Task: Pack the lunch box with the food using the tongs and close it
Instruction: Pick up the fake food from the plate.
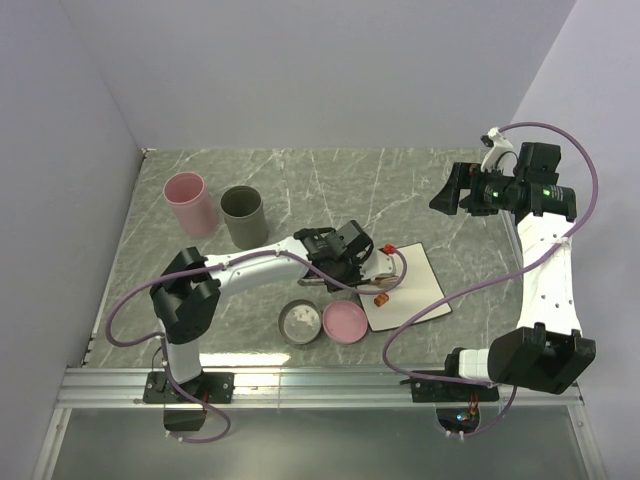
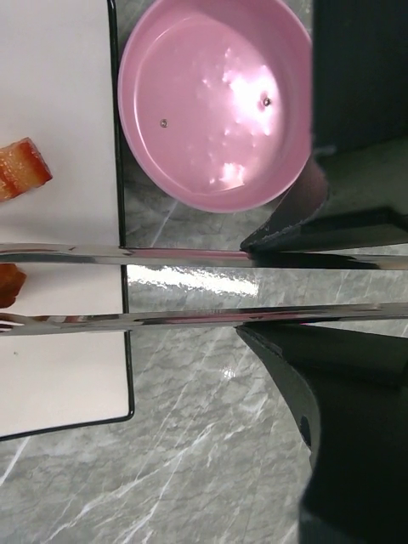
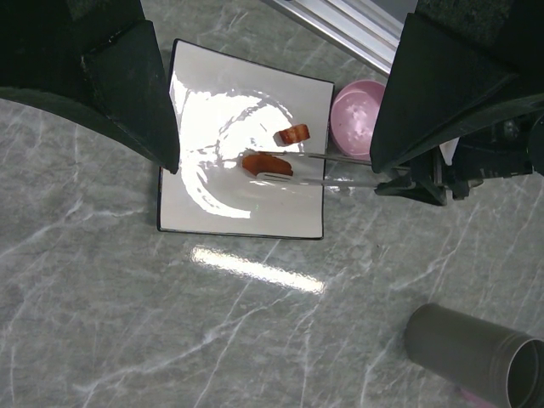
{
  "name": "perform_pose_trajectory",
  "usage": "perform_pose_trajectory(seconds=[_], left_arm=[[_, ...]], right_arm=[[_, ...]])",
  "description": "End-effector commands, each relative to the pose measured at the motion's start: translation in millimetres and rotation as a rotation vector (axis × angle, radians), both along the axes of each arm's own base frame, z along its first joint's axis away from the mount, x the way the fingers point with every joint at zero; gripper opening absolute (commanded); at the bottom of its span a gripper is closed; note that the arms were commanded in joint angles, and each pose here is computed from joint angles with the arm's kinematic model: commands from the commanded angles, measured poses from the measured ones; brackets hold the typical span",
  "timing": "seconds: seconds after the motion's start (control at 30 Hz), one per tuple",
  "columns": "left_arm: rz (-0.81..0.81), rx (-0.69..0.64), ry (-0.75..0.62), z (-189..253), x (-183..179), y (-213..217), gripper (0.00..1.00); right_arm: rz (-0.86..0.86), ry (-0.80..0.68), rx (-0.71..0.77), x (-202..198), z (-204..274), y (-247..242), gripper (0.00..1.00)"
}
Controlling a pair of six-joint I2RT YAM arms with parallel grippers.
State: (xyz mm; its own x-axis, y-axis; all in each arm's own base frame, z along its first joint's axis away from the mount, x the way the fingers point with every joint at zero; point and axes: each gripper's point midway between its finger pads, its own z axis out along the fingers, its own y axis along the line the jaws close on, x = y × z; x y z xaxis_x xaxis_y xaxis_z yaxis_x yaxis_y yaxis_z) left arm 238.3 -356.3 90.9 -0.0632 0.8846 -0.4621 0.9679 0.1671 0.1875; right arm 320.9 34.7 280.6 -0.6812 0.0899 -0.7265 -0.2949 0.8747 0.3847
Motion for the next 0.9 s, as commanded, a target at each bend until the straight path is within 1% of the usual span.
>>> perform_pose_trajectory(seconds=[0.0, 0.57, 0.87], left_arm=[[0.020, -0.070, -0.052, 34.7, 11.2, -8.7, 0.36], [0.044, -0.192, -0.072, 97.6, 7.7, -13.6, 0.34], [0.096, -0.249, -0.051, 124.4, 8.7, -0.9, 0.34]], right_arm=[[0.000, -0.050, 0.001, 1.6, 17.0, -1.5, 1.00], [0.001, -0.053, 0.007, 1.2, 18.5, -0.9, 1.00], [0.001, -0.056, 0.004, 1.0, 18.9, -1.4, 1.00]])
